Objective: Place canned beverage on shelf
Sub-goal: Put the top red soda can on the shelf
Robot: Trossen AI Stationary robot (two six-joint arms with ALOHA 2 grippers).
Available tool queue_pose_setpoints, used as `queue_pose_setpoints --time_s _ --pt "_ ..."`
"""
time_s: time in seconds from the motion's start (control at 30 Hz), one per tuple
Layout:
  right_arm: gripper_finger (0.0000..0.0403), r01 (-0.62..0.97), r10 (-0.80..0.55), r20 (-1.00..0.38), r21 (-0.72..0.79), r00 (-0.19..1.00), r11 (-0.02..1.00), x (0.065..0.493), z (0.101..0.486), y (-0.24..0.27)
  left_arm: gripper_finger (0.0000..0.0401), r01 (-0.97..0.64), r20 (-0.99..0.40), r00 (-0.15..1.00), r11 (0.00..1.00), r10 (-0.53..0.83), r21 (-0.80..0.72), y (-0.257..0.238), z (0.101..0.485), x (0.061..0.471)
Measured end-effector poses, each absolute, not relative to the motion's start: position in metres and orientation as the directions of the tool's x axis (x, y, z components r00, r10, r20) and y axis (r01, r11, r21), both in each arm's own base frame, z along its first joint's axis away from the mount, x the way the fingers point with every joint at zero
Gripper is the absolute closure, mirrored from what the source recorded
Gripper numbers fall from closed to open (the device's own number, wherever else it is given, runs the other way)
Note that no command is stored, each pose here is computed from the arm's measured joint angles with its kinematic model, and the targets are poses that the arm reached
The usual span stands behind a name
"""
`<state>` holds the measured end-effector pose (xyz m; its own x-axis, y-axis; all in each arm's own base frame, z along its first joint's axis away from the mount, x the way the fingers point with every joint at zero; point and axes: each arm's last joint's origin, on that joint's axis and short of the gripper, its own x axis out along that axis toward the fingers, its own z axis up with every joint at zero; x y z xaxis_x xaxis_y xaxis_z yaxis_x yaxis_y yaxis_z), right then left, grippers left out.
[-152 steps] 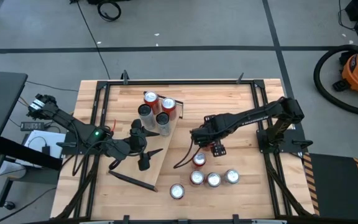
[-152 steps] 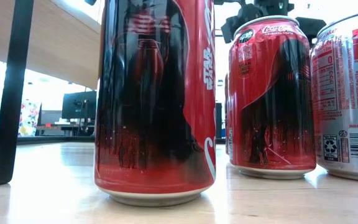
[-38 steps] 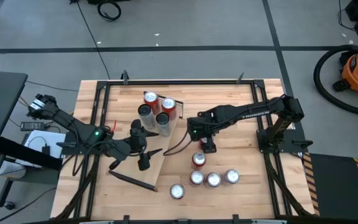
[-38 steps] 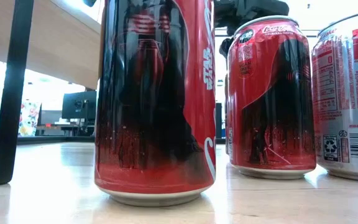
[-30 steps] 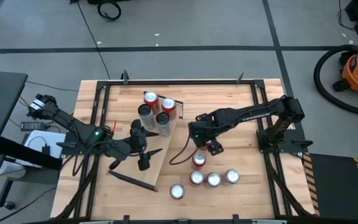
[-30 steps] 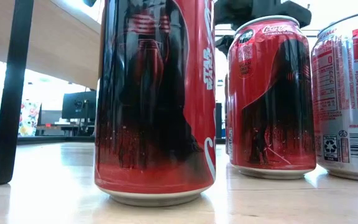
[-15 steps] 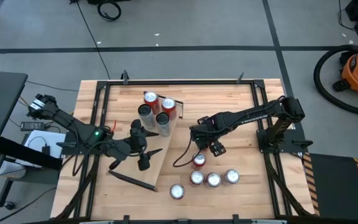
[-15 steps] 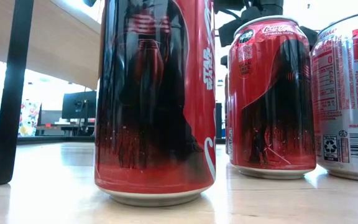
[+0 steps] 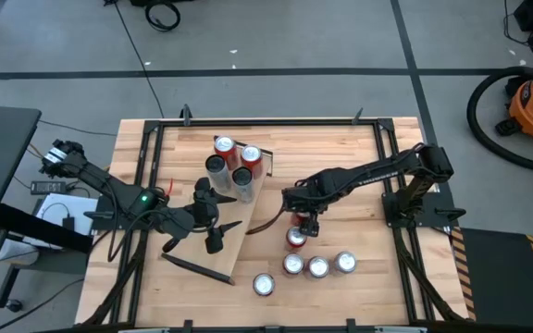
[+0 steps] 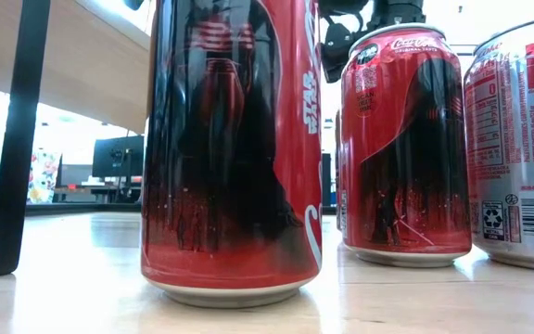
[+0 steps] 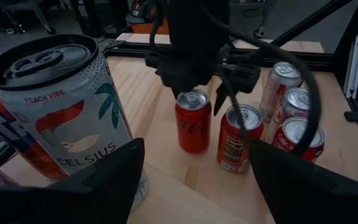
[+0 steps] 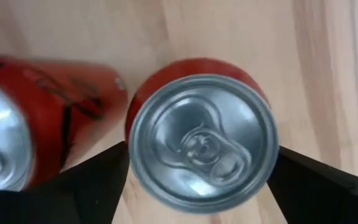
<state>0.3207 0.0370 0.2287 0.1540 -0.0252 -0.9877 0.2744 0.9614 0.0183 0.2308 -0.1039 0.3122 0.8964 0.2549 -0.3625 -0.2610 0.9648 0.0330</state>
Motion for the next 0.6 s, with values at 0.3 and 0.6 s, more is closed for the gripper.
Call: queue_pose_setpoints --time_s 0.3,0.6 --pt "0.0005 -0.009 -0.028 -0.982 -0.03 0.188 1.0 0.327 0.248 0.033 0.0099 -0.261 -0.362 0.897 0.965 0.255 0.032 -0.104 0.312 0.231" --pt "0.0013 -0.329 -0.033 -0.974 -0.107 0.223 0.938 0.329 0.245 0.033 0.0099 -0.261 -0.363 0.897 0.965 0.255 0.033 -0.104 0.312 0.231"
